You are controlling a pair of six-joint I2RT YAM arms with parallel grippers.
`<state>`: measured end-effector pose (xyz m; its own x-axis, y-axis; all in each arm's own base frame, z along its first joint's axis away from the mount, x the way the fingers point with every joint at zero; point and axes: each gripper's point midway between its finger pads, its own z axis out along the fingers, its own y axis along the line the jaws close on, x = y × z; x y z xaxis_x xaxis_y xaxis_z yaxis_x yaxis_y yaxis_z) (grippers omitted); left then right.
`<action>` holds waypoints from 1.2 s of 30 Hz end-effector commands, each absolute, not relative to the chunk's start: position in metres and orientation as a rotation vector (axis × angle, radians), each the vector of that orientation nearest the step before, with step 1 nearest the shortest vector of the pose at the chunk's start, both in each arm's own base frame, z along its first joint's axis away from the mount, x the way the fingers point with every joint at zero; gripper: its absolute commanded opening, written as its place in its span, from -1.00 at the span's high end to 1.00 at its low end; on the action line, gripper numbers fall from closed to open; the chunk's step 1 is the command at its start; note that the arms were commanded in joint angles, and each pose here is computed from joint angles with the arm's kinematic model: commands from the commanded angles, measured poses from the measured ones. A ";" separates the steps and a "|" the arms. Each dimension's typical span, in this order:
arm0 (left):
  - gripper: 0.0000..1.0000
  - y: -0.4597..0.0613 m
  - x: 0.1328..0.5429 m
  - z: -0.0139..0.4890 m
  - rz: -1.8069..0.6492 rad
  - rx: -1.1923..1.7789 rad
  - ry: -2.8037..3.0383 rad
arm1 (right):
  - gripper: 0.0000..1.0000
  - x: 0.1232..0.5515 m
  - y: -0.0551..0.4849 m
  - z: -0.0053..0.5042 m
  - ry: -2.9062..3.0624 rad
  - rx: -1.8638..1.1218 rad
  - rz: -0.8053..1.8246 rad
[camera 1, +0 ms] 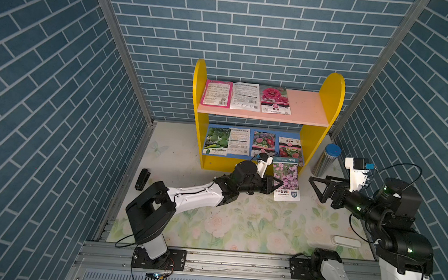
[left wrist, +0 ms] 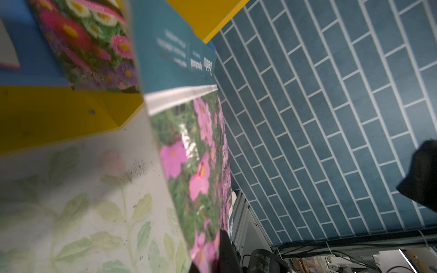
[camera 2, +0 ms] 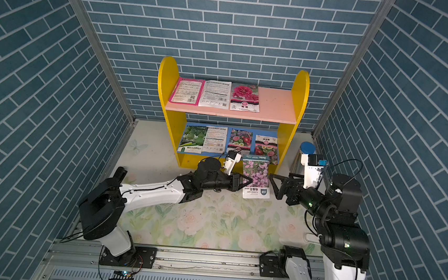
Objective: Take the seed bag off the shelf
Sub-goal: Place the seed packet at the center of the board.
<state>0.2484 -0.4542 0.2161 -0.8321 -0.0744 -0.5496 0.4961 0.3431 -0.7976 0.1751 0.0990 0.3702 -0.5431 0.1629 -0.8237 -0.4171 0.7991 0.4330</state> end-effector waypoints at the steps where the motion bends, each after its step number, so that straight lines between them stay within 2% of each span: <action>1: 1.00 -0.466 0.252 0.205 -1.553 0.294 2.131 | -0.81 0.173 0.090 0.347 2.086 -0.166 0.680; 10: 1.00 -0.494 0.253 0.140 -1.574 0.220 2.288 | -0.81 0.178 0.085 0.333 2.114 -0.144 0.646; 19: 1.00 -0.505 0.260 0.090 -1.485 0.167 2.441 | -0.81 0.180 0.081 0.329 2.127 -0.130 0.611; 36: 1.00 -0.510 0.280 0.042 -1.359 0.086 2.572 | -0.81 0.185 0.078 0.323 2.143 -0.125 0.583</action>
